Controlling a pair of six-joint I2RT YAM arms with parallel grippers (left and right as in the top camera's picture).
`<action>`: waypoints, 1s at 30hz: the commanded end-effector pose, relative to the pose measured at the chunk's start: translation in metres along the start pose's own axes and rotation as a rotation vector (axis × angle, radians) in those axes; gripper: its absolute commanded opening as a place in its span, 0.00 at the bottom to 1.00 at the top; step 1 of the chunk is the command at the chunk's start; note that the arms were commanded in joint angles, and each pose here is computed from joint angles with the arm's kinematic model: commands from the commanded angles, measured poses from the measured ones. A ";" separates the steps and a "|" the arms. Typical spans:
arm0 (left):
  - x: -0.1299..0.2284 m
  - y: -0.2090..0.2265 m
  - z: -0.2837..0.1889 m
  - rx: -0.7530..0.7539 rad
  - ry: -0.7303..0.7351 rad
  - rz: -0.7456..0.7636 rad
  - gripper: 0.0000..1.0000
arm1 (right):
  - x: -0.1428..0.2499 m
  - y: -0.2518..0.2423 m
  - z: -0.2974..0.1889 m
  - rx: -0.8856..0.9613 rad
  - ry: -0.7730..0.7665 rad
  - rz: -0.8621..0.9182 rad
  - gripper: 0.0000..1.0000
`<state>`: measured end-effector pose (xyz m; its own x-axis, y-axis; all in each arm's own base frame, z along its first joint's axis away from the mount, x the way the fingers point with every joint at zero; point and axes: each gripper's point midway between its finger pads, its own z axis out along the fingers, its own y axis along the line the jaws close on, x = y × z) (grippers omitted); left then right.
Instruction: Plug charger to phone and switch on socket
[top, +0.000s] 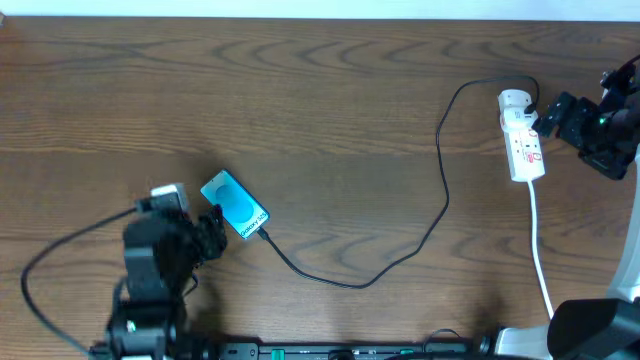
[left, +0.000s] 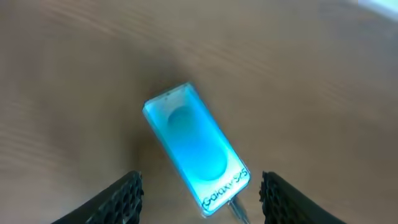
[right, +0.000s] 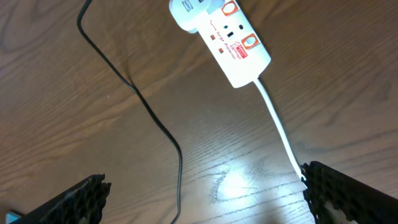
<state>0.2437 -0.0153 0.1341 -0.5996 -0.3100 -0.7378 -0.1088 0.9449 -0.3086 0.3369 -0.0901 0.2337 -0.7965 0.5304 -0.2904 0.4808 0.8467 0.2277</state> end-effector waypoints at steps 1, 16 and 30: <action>-0.011 -0.008 -0.006 0.078 -0.218 0.051 0.62 | 0.001 0.006 -0.005 -0.006 -0.013 -0.004 0.99; -0.021 0.002 -0.013 0.104 -0.565 0.162 0.62 | 0.001 0.006 -0.005 -0.006 -0.013 -0.004 0.99; -0.008 0.010 -0.004 0.077 -0.501 0.150 0.62 | 0.001 0.006 -0.005 -0.006 -0.013 -0.004 0.99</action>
<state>0.2454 -0.0033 0.1541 -0.0994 -0.2193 -0.9706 0.0249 0.9746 -0.2228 0.3367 -0.0903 0.2336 -0.7946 0.5337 -0.2896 0.4847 0.8448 0.2267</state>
